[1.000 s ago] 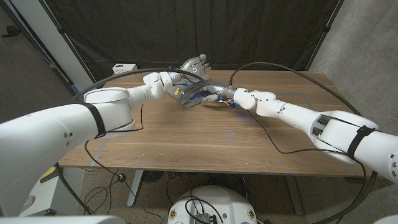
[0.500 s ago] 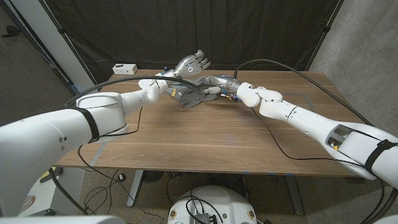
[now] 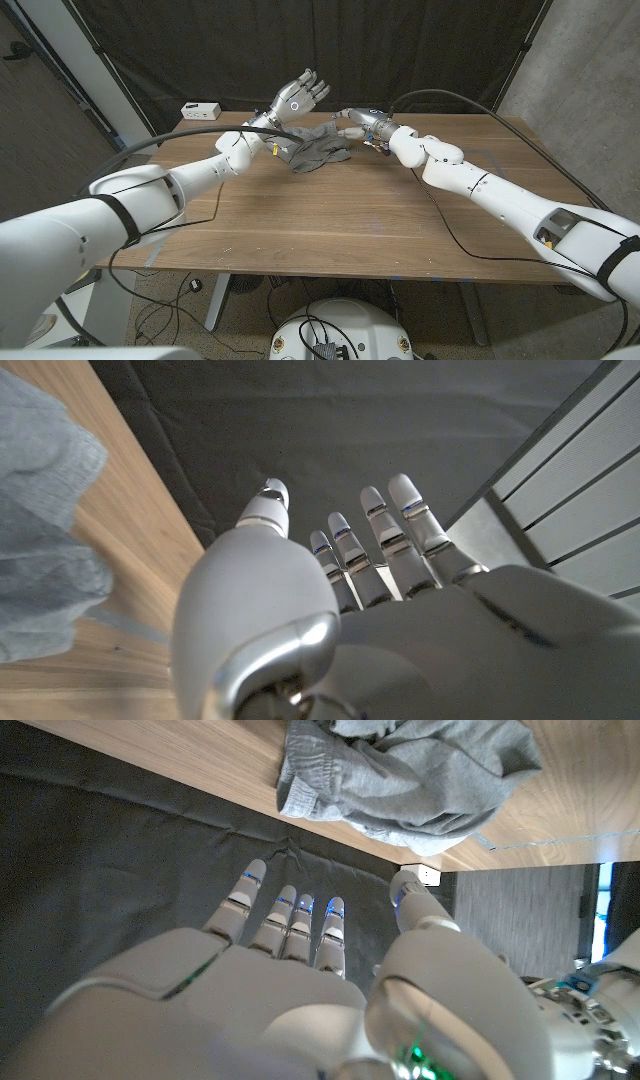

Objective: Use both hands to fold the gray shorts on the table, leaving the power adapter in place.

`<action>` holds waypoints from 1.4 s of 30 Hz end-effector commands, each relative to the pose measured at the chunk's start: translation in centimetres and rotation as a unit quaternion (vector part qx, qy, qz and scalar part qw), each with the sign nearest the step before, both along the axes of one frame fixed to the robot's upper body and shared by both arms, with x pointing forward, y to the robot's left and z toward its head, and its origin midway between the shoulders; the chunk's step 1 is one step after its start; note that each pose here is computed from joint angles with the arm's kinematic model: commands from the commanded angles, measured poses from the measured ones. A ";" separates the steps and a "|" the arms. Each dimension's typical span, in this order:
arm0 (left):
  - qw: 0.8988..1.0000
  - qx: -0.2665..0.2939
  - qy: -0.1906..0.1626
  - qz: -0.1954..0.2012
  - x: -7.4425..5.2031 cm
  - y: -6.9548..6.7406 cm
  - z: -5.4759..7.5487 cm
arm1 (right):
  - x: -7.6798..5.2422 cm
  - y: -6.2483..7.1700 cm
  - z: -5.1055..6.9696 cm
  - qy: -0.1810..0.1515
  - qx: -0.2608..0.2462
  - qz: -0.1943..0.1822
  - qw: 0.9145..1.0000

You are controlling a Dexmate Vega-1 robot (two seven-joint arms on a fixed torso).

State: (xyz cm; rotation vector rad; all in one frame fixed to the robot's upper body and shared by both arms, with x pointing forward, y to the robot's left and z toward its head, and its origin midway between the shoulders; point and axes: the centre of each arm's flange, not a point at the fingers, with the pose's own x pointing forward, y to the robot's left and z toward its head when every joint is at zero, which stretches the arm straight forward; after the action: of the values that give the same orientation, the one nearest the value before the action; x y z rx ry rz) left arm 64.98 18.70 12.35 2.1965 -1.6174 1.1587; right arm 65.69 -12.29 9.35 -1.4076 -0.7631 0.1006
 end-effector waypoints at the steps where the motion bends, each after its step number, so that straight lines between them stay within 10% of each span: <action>1: 0.987 -0.126 0.015 -0.094 -3.0 2.1 0.6 | 0.8 -2.1 0.9 -0.001 0.066 -0.005 0.998; 14: 0.932 -0.294 0.084 -0.196 -5.4 4.3 0.5 | 1.4 -4.9 0.9 0.018 0.184 0.038 0.982; 17: 0.903 -0.349 0.118 -0.221 -5.7 5.5 0.5 | 1.5 -5.5 0.9 0.030 0.218 0.057 0.974; 26: 0.811 -0.468 0.191 -0.294 -5.8 8.7 0.7 | 2.1 -7.5 0.4 0.062 0.313 0.109 0.942; 42: 0.591 -0.589 0.340 -0.433 -4.1 13.7 -0.2 | 2.2 -9.6 -1.2 0.087 0.418 0.175 0.887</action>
State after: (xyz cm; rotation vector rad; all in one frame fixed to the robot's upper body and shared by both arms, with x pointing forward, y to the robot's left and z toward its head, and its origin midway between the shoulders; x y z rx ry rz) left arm 60.34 29.66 12.81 0.8889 -0.9214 0.7683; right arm 68.09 -20.27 9.00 -0.5952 -0.7530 0.1404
